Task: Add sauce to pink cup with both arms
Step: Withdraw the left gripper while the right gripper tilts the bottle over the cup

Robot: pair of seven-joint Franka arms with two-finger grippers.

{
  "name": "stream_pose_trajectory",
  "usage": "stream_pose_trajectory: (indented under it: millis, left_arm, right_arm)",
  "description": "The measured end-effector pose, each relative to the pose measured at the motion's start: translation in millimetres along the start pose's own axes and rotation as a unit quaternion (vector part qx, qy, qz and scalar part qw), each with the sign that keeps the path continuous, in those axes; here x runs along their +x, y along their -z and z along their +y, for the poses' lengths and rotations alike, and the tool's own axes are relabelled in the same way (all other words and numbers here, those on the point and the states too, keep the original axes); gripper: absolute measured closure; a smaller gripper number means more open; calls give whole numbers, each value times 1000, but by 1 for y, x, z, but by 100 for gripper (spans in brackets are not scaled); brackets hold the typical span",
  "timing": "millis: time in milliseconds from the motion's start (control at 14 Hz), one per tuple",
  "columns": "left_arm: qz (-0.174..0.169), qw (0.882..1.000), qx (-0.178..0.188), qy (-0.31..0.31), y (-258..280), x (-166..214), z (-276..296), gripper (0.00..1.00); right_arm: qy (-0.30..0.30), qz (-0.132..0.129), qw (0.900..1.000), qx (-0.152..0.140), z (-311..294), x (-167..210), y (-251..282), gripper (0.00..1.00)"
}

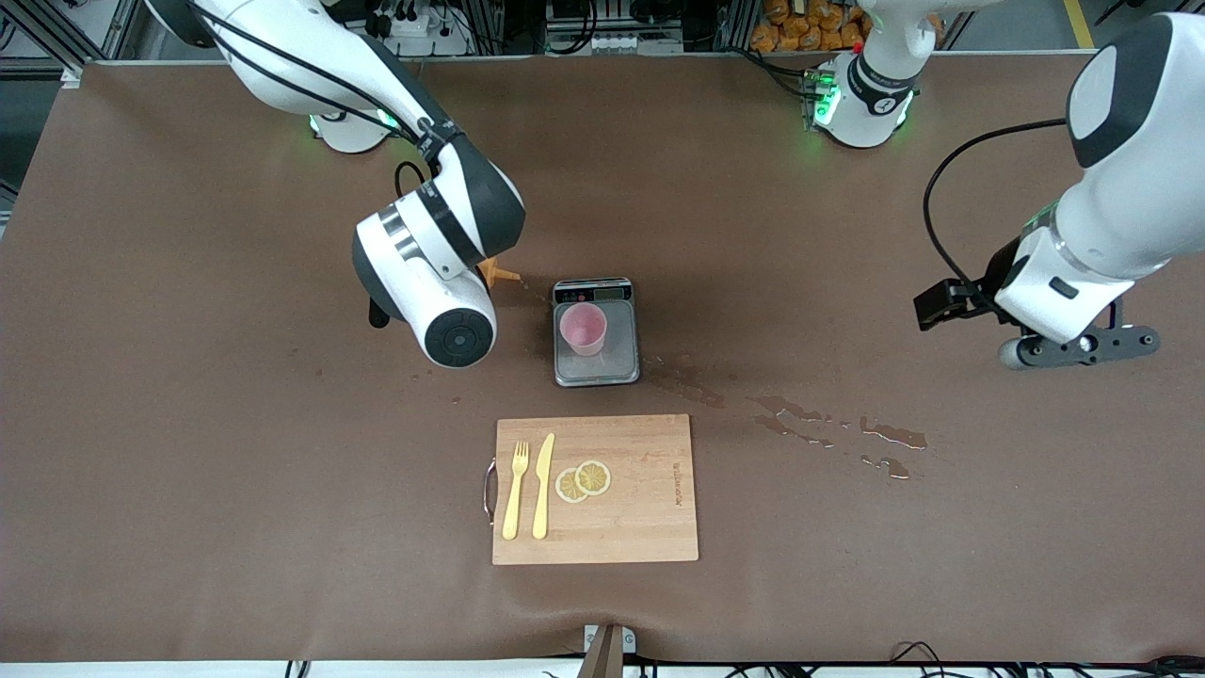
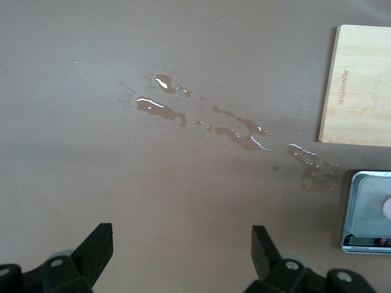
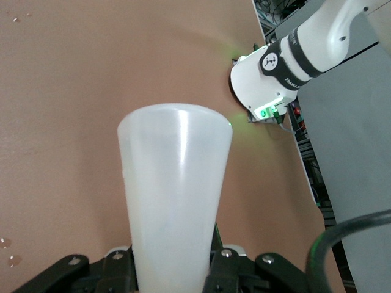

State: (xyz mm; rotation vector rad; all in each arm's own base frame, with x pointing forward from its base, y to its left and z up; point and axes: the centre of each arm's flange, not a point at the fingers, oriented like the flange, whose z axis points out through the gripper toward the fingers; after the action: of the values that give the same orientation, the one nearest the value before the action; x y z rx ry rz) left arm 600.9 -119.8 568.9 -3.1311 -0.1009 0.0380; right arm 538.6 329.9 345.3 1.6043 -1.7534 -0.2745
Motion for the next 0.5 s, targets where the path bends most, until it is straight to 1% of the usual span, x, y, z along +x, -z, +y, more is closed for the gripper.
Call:
stream_pose_trajectory:
  millis: [214, 500]
  left_arm:
    - [10, 1000, 14, -9, 14, -15, -11, 0]
    - [13, 1000, 18, -13, 21, -28, -10, 0]
  right_arm:
    - [-7, 0, 1000, 1, 3, 4, 6, 63]
    - [-10, -4, 1000, 7, 3, 6, 11, 63]
